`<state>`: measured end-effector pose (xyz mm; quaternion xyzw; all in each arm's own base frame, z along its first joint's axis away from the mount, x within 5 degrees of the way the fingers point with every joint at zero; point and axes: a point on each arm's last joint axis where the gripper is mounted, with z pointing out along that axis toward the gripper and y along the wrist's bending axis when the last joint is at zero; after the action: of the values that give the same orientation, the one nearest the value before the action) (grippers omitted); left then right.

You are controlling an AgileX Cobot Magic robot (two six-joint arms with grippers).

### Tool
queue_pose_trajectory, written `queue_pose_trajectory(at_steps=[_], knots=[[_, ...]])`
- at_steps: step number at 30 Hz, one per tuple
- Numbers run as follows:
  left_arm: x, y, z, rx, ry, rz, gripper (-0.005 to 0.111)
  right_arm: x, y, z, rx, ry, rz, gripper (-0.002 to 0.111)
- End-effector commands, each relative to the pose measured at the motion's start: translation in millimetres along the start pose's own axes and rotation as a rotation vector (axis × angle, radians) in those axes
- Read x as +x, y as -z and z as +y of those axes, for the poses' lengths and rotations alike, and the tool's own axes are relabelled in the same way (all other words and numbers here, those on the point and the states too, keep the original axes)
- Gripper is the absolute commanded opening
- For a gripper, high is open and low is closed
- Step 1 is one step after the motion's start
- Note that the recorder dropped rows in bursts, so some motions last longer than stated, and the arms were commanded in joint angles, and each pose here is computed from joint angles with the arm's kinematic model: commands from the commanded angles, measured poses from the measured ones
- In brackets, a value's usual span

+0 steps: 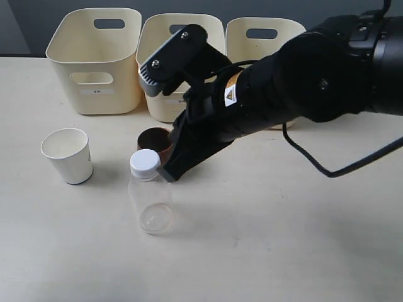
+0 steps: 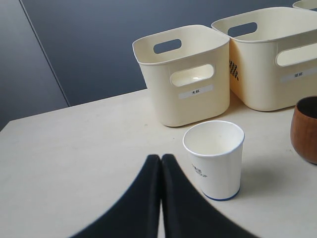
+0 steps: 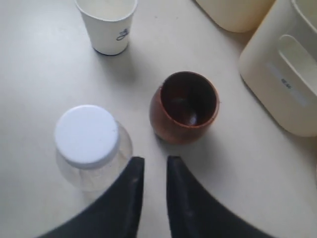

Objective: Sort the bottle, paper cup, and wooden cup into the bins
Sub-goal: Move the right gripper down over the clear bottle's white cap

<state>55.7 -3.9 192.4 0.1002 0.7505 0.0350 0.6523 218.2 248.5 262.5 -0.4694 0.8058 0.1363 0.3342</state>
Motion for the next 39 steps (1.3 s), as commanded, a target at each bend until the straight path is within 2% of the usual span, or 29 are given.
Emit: queue_pose_trajectory(at_steps=[1, 4, 9, 16, 39], knots=[[0, 0, -0.4, 0.006, 0.001, -0.011, 0.000, -6, 0, 14, -0.036, 0.026, -0.024, 0.043], [0, 0, -0.4, 0.006, 0.001, -0.011, 0.000, -9, 0, 21, -0.058, -0.001, -0.051, 0.052], [0, 0, -0.4, 0.006, 0.001, -0.011, 0.000, -12, 1, 29, -0.075, -0.002, -0.072, 0.060], [0, 0, -0.4, 0.006, 0.001, -0.011, 0.000, -10, -6, 32, -0.106, -0.063, -0.053, 0.078], [0, 0, -0.4, 0.006, 0.001, -0.011, 0.000, -2, -47, 30, -0.080, -0.079, -0.041, 0.079]])
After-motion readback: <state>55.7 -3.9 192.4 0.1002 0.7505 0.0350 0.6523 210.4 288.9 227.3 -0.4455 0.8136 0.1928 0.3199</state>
